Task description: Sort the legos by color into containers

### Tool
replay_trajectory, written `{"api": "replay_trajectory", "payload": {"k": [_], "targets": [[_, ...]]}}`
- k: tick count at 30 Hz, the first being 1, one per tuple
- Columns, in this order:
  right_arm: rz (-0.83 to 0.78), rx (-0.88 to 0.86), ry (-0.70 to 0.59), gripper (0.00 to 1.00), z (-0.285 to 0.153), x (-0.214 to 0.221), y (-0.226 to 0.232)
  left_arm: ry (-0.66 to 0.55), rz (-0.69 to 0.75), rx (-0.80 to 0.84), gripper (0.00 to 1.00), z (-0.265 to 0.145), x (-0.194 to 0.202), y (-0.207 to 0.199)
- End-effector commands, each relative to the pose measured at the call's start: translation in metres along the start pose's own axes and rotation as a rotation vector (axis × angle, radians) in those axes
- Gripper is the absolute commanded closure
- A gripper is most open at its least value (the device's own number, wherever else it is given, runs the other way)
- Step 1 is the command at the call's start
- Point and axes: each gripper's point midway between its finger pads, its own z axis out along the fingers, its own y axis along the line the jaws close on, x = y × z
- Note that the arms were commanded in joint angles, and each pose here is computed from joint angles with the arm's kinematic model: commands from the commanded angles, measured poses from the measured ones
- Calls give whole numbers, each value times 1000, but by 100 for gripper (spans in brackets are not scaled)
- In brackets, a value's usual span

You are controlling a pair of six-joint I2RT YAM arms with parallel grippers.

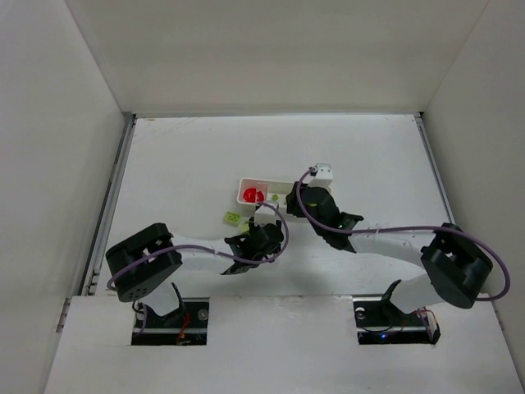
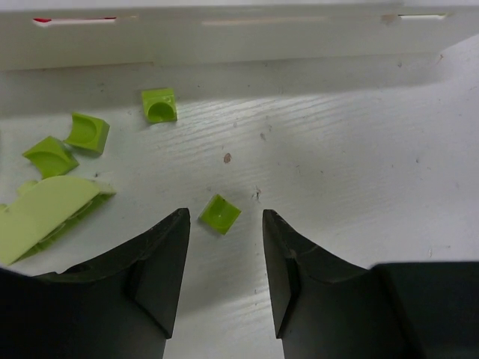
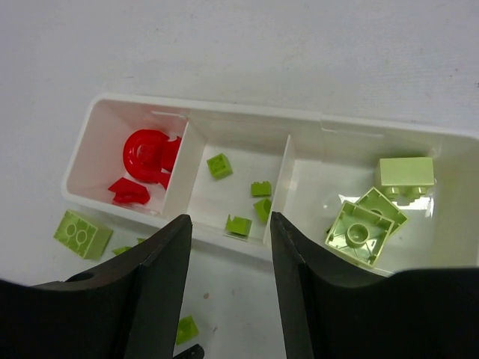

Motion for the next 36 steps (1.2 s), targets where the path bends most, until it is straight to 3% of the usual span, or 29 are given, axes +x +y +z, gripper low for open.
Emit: {"api": "replay_trajectory", "payload": {"k": [1,4,11,14,24,29,36], "targets": [[52,-19,-62,48,-7,-17,5,-40,-7,17,60,7,-16,-11],[56,-23,-64,48,-10,-17,4,-27,-1,8,61,12,-13,-9],[60,-24,-71,48,-13,-19,2,-6,-1,7,80,13,-5,-7],[73,-24,-84,48,-19,-24,-1,-22,-17,23,84,5,-14,-9],[92,-14,-110,51,-39,-29,-18,-176,-137,105,84,-21,-108,-18],[106,3,-88,62,-48,-16,-30,-188,-133,115,84,2,-142,-23],[97,-43,-57,62,-63,2,-23,-149,-95,100,78,48,-149,-31]]}}
